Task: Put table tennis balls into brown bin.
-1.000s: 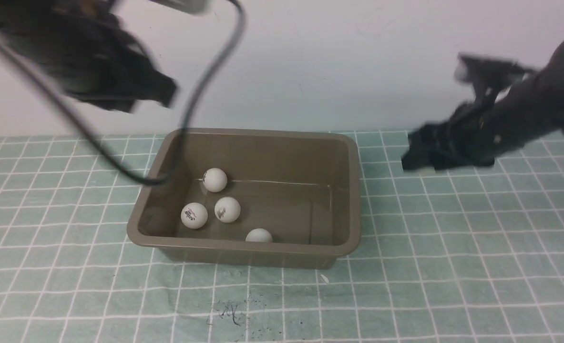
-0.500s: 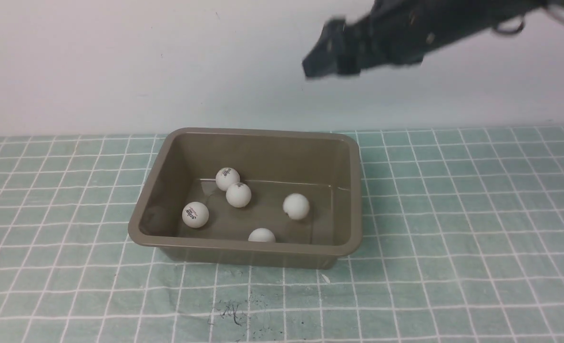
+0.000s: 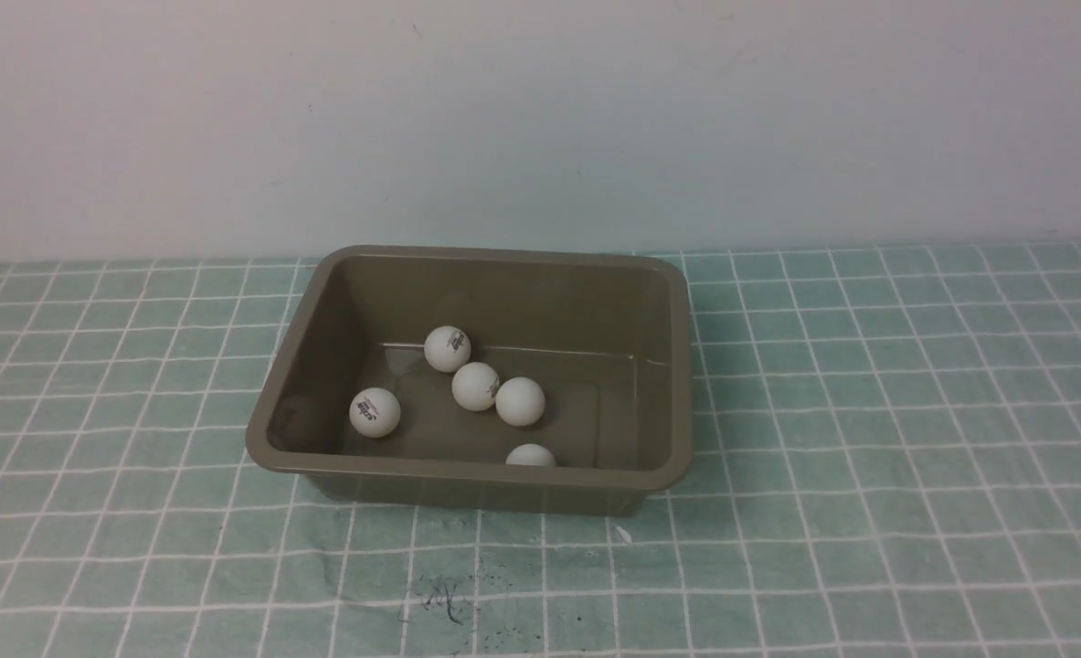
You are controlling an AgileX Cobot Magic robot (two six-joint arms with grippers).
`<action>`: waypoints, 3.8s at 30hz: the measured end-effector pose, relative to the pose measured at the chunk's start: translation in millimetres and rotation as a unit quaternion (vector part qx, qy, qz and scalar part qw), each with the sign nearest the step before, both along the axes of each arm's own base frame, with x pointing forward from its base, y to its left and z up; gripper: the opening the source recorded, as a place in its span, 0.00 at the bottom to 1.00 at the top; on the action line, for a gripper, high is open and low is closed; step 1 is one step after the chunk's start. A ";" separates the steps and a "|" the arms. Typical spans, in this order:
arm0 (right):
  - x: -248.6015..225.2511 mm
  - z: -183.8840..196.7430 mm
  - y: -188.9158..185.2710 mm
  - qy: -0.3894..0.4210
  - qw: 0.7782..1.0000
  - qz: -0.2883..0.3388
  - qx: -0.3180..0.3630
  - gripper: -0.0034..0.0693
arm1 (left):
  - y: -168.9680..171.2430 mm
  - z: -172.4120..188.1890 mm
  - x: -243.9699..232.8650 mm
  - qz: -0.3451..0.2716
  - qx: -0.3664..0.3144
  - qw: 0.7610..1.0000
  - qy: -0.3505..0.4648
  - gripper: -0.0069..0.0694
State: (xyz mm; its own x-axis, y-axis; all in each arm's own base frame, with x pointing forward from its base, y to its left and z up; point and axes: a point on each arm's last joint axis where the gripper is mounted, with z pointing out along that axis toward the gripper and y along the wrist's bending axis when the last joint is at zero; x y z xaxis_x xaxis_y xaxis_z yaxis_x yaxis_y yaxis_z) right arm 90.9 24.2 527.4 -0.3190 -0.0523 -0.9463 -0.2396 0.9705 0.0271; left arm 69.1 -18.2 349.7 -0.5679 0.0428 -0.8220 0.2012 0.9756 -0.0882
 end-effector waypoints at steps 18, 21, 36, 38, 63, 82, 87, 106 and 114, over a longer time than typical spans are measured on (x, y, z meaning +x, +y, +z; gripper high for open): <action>-78.6 -205.9 -28.0 -0.227 0.967 0.005 0.116 0.03 | -1.5 -6.2 -5.7 -0.010 -0.026 1.000 -0.008 0.08; -78.8 -204.5 -27.9 -0.233 0.965 0.006 0.120 0.03 | 3.9 -20.1 -20.4 -0.012 -0.038 0.999 -0.036 0.08; -78.9 -204.3 -27.9 -0.234 0.965 0.006 0.121 0.03 | 18.6 -74.4 -60.8 -0.011 -0.091 0.989 -0.116 0.08; -78.9 -204.3 -27.9 -0.234 0.965 0.006 0.121 0.03 | 18.6 -74.3 -60.8 -0.011 -0.091 0.989 -0.117 0.08; -78.9 -204.3 -27.9 -0.234 0.965 0.006 0.121 0.03 | 9.7 -141.4 -24.2 0.022 0.008 0.984 -0.179 0.08; -78.6 -204.9 -27.8 -0.233 0.965 0.006 0.122 0.03 | 11.3 -178.1 -17.5 0.046 0.029 0.986 -0.155 0.08; -78.6 -204.9 -27.8 -0.232 0.965 0.006 0.122 0.03 | 11.3 -178.1 -17.5 0.046 0.029 0.986 -0.155 0.08; -76.4 -210.0 -23.3 -0.231 0.965 0.025 0.119 0.03 | 11.3 -178.1 -17.5 0.045 0.029 0.986 -0.155 0.08; -69.9 -225.9 -15.6 -0.219 0.970 0.054 0.093 0.03 | 11.3 -178.1 -17.5 0.045 0.029 0.986 -0.155 0.08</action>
State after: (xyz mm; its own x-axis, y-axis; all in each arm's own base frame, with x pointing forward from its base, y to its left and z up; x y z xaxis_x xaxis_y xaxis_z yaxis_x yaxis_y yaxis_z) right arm 21.0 8.6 301.5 0.1144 0.1208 -0.9861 -0.3667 0.9276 0.0711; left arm 51.5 -6.9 171.6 -0.2934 0.0554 -0.9544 0.1214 0.9924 0.0203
